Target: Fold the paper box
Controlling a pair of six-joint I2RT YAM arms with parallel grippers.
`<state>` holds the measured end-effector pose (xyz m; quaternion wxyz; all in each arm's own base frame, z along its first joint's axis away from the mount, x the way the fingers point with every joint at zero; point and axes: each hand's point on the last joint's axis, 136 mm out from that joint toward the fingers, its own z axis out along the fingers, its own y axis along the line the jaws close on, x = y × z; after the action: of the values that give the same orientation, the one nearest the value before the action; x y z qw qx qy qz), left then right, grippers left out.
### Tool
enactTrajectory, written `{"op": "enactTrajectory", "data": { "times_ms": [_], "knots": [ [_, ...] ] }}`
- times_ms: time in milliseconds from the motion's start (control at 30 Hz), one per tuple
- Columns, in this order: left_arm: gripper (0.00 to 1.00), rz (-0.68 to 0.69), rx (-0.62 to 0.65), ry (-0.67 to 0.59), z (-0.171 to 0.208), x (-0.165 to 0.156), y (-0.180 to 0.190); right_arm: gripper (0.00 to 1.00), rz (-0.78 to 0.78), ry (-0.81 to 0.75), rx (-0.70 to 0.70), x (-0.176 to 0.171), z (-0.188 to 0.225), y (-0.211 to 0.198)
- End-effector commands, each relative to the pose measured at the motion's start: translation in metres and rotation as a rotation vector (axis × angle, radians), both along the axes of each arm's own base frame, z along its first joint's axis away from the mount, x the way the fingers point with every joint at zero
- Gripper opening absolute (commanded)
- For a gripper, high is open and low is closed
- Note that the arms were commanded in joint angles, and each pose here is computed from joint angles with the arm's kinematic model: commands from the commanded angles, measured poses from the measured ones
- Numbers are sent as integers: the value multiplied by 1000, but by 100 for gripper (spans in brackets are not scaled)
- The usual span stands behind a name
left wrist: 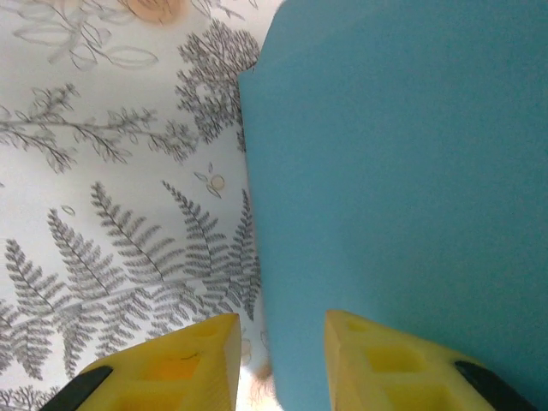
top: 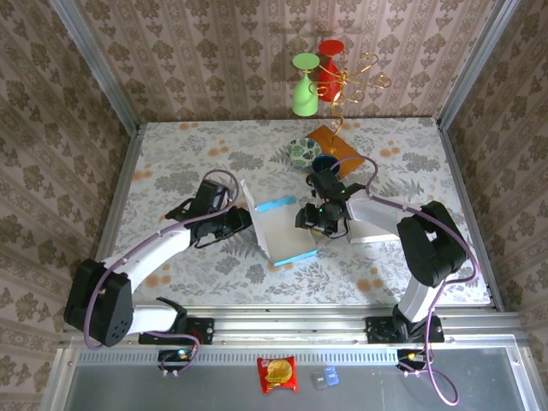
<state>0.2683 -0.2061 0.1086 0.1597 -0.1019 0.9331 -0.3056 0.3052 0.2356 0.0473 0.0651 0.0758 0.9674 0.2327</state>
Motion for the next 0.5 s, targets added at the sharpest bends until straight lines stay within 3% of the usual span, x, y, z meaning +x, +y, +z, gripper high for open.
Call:
{"op": "enactTrajectory", "data": {
  "times_ms": [0,267,467],
  "knots": [
    [32,-1,-40,19,0,8,-2,50,-74,28,42,-11,0,8],
    [31,-28,-70,35,0,38,-5,46,-212,49,60,-38,3,25],
    [30,-92,-96,48,1,56,-18,45,-421,97,145,-55,0,39]
  ]
}}
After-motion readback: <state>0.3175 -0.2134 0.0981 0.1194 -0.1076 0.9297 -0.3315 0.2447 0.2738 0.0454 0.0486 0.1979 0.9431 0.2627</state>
